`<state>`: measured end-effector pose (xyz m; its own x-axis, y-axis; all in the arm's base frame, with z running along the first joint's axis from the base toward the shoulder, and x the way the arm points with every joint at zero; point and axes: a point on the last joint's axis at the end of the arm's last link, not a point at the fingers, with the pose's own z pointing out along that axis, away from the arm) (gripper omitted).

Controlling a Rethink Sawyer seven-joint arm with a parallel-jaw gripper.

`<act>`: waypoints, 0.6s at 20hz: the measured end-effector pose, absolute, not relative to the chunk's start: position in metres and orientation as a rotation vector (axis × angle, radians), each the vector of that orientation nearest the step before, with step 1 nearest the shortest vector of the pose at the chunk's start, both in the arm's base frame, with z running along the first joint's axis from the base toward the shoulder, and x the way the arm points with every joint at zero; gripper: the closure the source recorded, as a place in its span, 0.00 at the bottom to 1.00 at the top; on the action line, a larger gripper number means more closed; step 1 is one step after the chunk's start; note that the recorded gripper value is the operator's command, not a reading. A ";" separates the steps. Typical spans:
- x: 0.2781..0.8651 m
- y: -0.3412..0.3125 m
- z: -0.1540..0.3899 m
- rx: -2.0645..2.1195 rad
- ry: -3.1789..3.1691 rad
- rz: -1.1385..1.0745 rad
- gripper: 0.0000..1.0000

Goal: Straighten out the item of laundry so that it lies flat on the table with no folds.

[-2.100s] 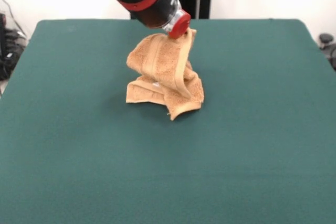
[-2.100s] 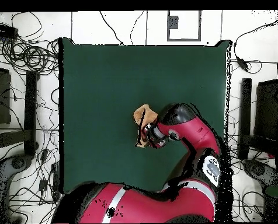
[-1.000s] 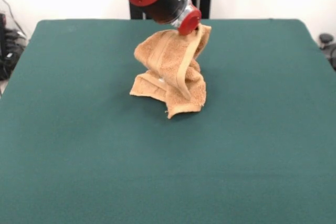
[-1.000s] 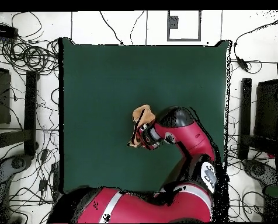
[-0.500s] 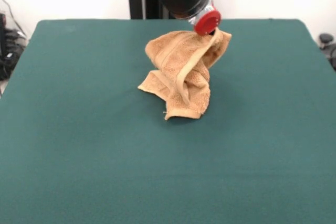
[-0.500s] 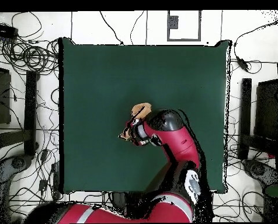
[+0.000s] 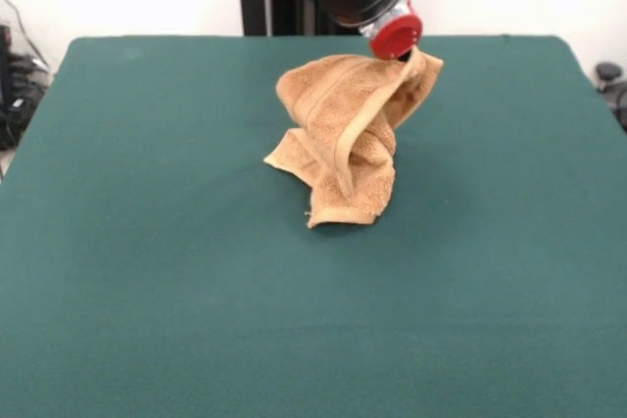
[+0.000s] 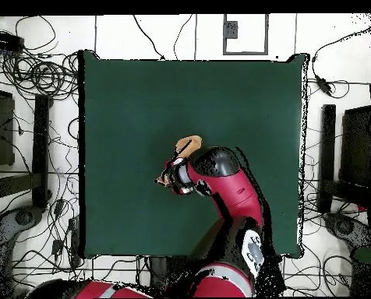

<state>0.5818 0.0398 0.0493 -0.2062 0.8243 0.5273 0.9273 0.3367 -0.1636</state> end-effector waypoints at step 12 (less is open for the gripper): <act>0.591 0.049 0.076 -1.671 -1.931 -0.266 1.00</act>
<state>0.5914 0.0486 0.0759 -0.0604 0.8443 0.5325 0.9568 0.2009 -0.2101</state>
